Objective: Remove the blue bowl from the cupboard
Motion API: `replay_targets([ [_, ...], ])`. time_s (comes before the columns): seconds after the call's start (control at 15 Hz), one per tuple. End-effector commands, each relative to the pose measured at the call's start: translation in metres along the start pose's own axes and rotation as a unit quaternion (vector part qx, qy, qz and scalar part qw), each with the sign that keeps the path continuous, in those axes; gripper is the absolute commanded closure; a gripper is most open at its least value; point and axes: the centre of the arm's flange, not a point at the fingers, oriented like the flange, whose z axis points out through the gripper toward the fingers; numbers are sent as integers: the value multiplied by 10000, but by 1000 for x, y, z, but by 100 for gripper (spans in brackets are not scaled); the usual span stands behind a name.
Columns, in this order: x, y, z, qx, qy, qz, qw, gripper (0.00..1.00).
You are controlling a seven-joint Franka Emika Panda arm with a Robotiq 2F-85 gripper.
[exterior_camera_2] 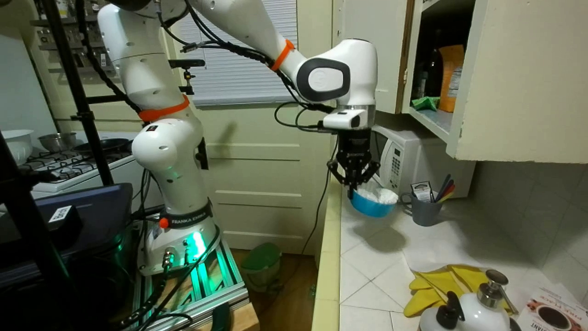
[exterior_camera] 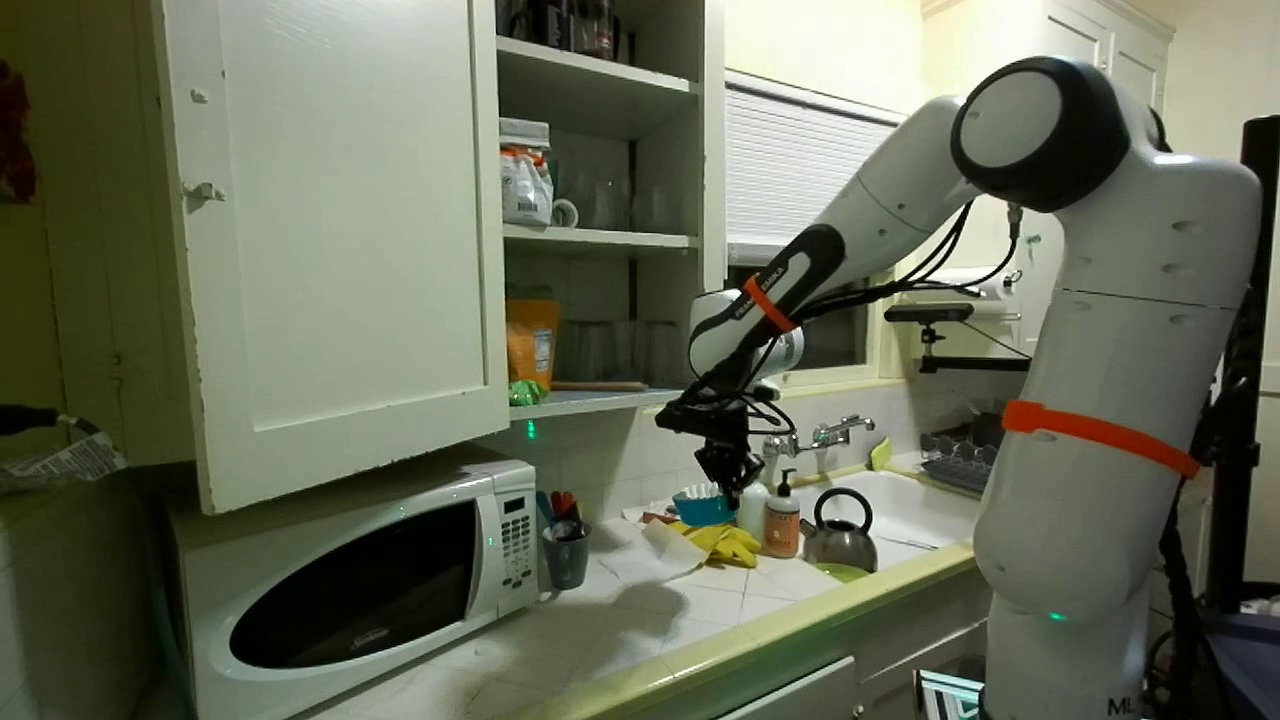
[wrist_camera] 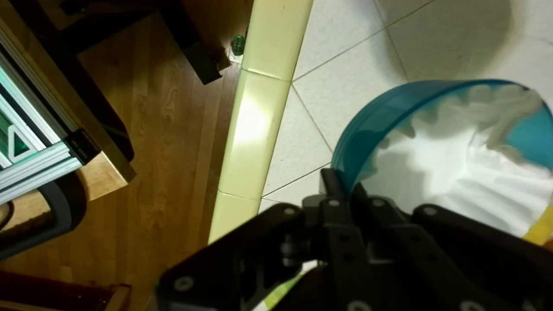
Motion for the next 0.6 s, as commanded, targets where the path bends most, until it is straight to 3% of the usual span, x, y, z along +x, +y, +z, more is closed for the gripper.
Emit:
replay_targets([
  [0.0,58,-25,74,-512,-177,842,9950,99],
  [0.2,102,-17,120,-777,-389,1648,9825,99],
  [0.53,131,-1,163,-803,-753,2945,9493,99],
])
